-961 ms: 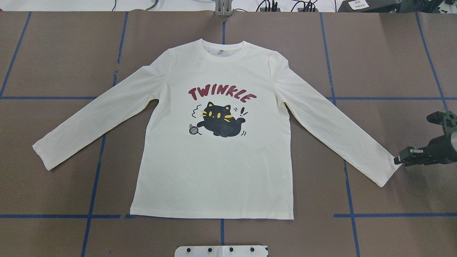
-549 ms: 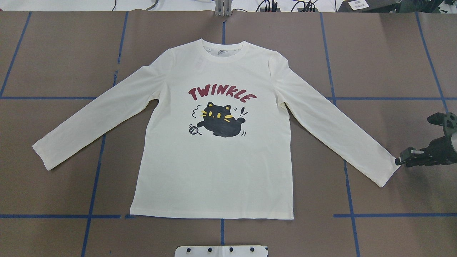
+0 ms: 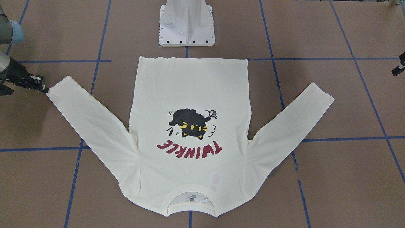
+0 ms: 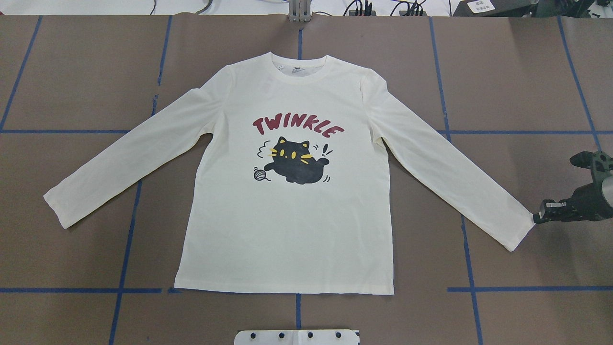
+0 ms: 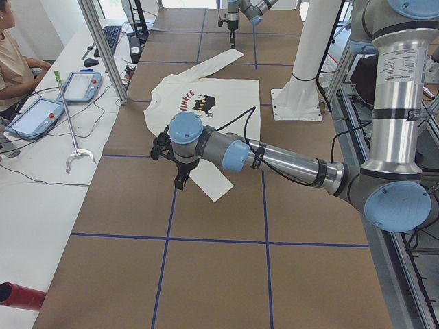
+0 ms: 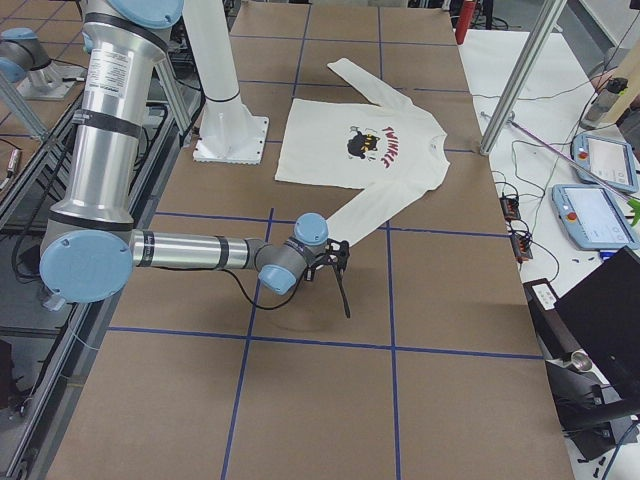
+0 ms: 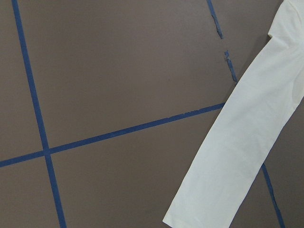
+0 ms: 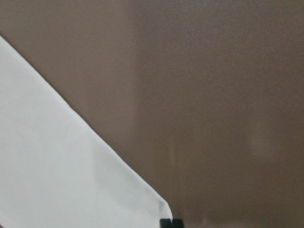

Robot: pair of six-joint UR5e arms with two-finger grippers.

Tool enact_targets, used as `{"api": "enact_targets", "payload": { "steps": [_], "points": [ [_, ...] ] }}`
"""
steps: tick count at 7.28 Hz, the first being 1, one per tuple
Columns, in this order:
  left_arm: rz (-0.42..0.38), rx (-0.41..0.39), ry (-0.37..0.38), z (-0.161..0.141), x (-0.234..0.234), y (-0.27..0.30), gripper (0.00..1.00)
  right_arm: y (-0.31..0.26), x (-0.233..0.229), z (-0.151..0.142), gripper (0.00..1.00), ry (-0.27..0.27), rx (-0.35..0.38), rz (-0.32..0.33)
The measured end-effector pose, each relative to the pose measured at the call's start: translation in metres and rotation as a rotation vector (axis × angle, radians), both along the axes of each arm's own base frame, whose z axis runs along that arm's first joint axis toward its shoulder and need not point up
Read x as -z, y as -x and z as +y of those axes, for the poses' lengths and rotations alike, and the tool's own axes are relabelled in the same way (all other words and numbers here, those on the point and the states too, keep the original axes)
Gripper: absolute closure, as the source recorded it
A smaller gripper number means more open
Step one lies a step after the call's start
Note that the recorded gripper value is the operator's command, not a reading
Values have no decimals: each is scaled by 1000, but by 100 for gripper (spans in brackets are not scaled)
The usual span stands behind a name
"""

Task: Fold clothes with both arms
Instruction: 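Lift the grasped sleeve with the right gripper and lay it across the shirt front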

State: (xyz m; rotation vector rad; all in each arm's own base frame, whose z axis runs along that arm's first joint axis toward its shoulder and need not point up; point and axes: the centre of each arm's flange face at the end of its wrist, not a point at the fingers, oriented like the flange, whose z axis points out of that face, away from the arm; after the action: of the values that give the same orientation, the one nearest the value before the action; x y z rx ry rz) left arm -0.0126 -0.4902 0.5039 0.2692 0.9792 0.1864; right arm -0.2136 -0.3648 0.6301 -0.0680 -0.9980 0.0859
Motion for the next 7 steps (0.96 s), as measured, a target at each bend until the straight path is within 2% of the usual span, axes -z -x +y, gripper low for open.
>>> {"api": "enact_targets", "payload": {
  "steps": [1,2,3,5,6,7],
  "points": [
    [0,0,1,0,0,0,0,2,9,-1,100,-8,7,-15],
    [1,0,1,0,0,0,0,9,36,-7,100,-18,16,-50],
    [1,0,1,0,0,0,0,25,85,-29,100,-6,12,-94],
    [2,0,-7,-1,2,0,0,80,234,-102,100,79,-43,-166],
    [3,0,-14,-1,4,0,0,109,310,-125,100,114,-77,-182],
    [4,0,-20,-2,5,0,0,136,371,-136,100,129,-119,-186]
  ]
}}
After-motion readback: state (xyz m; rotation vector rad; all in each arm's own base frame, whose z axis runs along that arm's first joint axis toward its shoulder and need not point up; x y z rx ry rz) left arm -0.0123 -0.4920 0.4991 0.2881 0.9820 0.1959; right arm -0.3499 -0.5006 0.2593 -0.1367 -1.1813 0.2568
